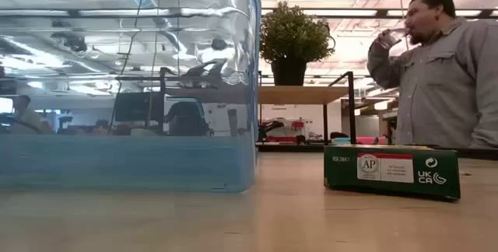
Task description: Pack school essentials
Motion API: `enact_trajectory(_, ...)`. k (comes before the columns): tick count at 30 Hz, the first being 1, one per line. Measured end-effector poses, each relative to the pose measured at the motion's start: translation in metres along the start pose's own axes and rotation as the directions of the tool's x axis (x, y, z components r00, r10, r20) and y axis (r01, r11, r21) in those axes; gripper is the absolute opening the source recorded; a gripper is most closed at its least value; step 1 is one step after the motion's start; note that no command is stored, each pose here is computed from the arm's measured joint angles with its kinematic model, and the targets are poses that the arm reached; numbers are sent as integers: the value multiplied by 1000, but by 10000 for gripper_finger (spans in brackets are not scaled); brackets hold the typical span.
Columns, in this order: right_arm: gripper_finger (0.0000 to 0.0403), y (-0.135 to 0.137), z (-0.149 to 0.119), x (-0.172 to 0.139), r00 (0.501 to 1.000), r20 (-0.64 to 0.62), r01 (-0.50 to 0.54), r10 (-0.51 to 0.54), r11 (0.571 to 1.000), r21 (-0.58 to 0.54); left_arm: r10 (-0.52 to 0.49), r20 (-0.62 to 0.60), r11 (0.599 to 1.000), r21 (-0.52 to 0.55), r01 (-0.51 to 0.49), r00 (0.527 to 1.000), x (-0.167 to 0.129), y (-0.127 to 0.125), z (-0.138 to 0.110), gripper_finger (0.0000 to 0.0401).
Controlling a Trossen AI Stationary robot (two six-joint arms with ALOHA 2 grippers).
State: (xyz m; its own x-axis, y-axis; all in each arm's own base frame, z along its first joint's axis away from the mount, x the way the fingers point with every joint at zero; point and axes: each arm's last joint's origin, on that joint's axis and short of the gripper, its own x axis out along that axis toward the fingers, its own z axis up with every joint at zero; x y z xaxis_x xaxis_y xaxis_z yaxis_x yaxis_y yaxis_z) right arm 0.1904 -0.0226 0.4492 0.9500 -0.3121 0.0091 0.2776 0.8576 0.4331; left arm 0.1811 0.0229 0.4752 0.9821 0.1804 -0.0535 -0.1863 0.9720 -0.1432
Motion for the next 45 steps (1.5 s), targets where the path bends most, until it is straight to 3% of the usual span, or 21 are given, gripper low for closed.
enact_trajectory(20,28,0,0,0,1000,-4,-6,6,1000,30,0,-2,1000,10,0,1000,0,0,0,12)
enact_trajectory(26,28,0,-1,0,1000,-13,-14,14,1000,26,10,-67,1000,10,-9,998,0,1,-6,12)
enact_trajectory(32,28,-4,-21,13,981,-192,1,1,1000,11,40,-208,999,-7,-43,977,3,3,-21,16)
enact_trajectory(35,28,-7,-41,27,934,-356,3,3,1000,18,36,-217,999,-11,-40,976,6,2,-22,13)
enact_trajectory(38,29,-14,-63,36,855,-516,79,-56,997,24,29,-221,999,-11,-32,975,7,1,-23,13)
enact_trajectory(41,38,-21,-84,39,734,-670,176,-112,984,28,25,-204,999,-31,-32,979,7,0,-21,17)
enact_trajectory(45,83,-28,-108,40,530,-838,272,-127,962,26,24,-197,999,-32,-31,980,7,0,-21,15)
